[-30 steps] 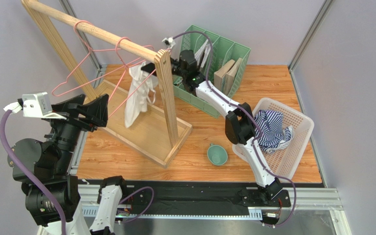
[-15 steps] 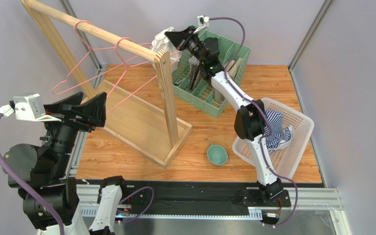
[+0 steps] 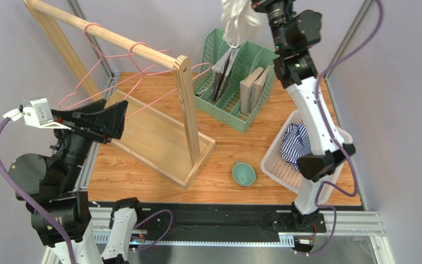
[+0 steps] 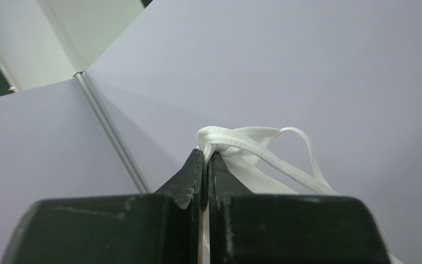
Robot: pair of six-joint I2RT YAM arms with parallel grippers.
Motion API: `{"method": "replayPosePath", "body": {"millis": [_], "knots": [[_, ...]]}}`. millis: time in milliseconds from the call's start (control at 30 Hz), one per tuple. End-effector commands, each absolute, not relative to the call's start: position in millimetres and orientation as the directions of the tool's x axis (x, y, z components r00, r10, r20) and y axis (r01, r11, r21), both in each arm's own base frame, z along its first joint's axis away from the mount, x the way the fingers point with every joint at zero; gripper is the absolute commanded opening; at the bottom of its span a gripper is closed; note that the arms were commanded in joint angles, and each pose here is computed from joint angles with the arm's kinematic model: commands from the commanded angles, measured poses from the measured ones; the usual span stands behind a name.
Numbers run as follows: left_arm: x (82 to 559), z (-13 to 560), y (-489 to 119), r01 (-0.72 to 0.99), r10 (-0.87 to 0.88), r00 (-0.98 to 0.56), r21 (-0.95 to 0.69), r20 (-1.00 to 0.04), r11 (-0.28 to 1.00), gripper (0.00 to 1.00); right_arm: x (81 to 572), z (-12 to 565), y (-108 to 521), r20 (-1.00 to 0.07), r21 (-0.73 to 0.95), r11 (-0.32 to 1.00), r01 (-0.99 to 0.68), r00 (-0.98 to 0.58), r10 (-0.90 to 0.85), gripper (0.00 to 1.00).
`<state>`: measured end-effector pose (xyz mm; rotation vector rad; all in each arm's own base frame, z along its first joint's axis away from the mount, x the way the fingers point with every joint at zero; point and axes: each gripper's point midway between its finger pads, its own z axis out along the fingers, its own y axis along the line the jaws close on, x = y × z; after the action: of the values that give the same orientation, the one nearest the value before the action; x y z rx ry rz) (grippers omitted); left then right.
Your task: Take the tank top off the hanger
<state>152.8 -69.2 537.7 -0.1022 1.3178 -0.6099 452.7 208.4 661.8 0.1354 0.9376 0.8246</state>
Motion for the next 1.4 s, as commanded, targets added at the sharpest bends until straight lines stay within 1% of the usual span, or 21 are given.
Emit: {"method": "replayPosePath", "body": {"millis": [0, 67, 100, 167, 233, 300, 333, 433, 467, 533, 600, 633, 700, 767, 800, 867, 967, 1067, 1167, 1300, 1367], "knots": [[142, 564, -98, 0.538, -0.523, 0.083, -0.404, -0.848, 0.74, 0.85, 434, 635, 129, -0.834, 0.388, 0.913, -0.126, 0.375, 0.406, 0.0], [142, 563, -105, 0.576, -0.555, 0.037, -0.436, -0.831, 0.691, 0.84, 427, 615, 108, -0.887, 0.332, 0.943, -0.005, 0.339, 0.314, 0.0], [140, 569, -107, 0.601, -0.559, 0.053, -0.421, -0.827, 0.68, 0.84, 407, 619, 86, -0.89, 0.324, 0.944, 0.065, 0.359, 0.281, 0.0], [137, 569, -117, 0.656, -0.559, 0.015, -0.414, -0.829, 0.631, 0.84, 397, 605, 67, -0.929, 0.244, 0.956, 0.165, 0.323, 0.181, 0.0], [131, 581, -126, 0.721, -0.568, -0.001, -0.394, -0.823, 0.57, 0.85, 387, 576, 46, -0.97, 0.139, 0.951, 0.277, 0.231, 0.074, 0.0], [122, 584, -136, 0.771, -0.548, -0.034, -0.371, -0.836, 0.518, 0.84, 376, 551, 26, -0.987, 0.093, 0.921, 0.377, 0.155, 0.036, 0.0], [119, 585, -138, 0.784, -0.535, -0.04, -0.359, -0.844, 0.507, 0.84, 375, 531, 19, -0.997, 0.037, 0.913, 0.406, 0.081, 0.004, 0.0], [111, 587, -143, 0.803, -0.511, -0.034, -0.328, -0.859, 0.497, 0.85, 367, 484, 3, -0.997, -0.049, 0.887, 0.459, -0.072, -0.017, 0.0], [110, 588, -144, 0.808, -0.505, -0.036, -0.322, -0.862, 0.493, 0.86, 367, 473, 1, -0.996, -0.028, 0.882, 0.47, -0.087, 0.014, 0.0], [108, 590, -147, 0.823, -0.489, -0.049, -0.312, -0.871, 0.475, 0.86, 364, 439, -7, -0.983, -0.076, 0.874, 0.481, -0.184, 0.016, 0.0], [106, 592, -151, 0.841, -0.478, -0.068, -0.308, -0.876, 0.445, 0.86, 365, 417, -6, -0.973, -0.051, 0.876, 0.48, -0.223, 0.066, 0.0], [107, 595, -152, 0.85, -0.47, -0.066, -0.296, -0.88, 0.436, 0.86, 362, 398, -11, -0.959, -0.07, 0.87, 0.488, -0.274, 0.076, 0.0], [107, 598, -158, 0.877, -0.462, -0.096, -0.294, -0.882, 0.379, 0.86, 362, 379, -11, -0.944, -0.038, 0.874, 0.484, -0.305, 0.128, 0.0], [103, 601, -166, 0.902, -0.439, -0.122, -0.284, -0.89, 0.325, 0.86, 357, 356, -21, -0.92, -0.049, 0.86, 0.509, -0.358, 0.16, 0.0], [111, 598, -168, 0.898, -0.432, -0.147, -0.303, -0.89, 0.319, 0.86, 357, 347, -20, -0.907, -0.014, 0.857, 0.515, -0.368, 0.207, 0.0], [112, 599, -169, 0.898, -0.427, -0.148, -0.302, -0.892, 0.319, 0.86, 348, 324, -31, -0.873, -0.017, 0.832, 0.554, -0.415, 0.258, 0.0], [113, 595, -166, 0.891, -0.436, -0.117, -0.288, -0.892, 0.351, 0.86, 339, 296, -37, -0.825, 0.013, 0.819, 0.574, -0.456, 0.333, 0.0], [113, 585, -164, 0.876, -0.435, -0.116, -0.299, -0.893, 0.38, 0.87, 328, 293, -43, -0.813, 0.047, 0.807, 0.589, -0.447, 0.373, 0.0], [112, 574, -162, 0.865, -0.42, -0.116, -0.299, -0.9, 0.402, 0.87, 314, 306, -44, -0.829, 0.072, 0.813, 0.578, -0.418, 0.371, 0.0], [115, 563, -160, 0.852, -0.41, -0.112, -0.3, -0.905, 0.429, 0.87, 293, 331, -29, -0.843, 0.169, 0.849, 0.501, -0.373, 0.388, 0.0], [116, 561, -159, 0.847, -0.408, -0.104, -0.296, -0.907, 0.441, 0.87, 278, 345, -29, -0.854, 0.187, 0.853, 0.487, -0.349, 0.387, 0.0]]}}
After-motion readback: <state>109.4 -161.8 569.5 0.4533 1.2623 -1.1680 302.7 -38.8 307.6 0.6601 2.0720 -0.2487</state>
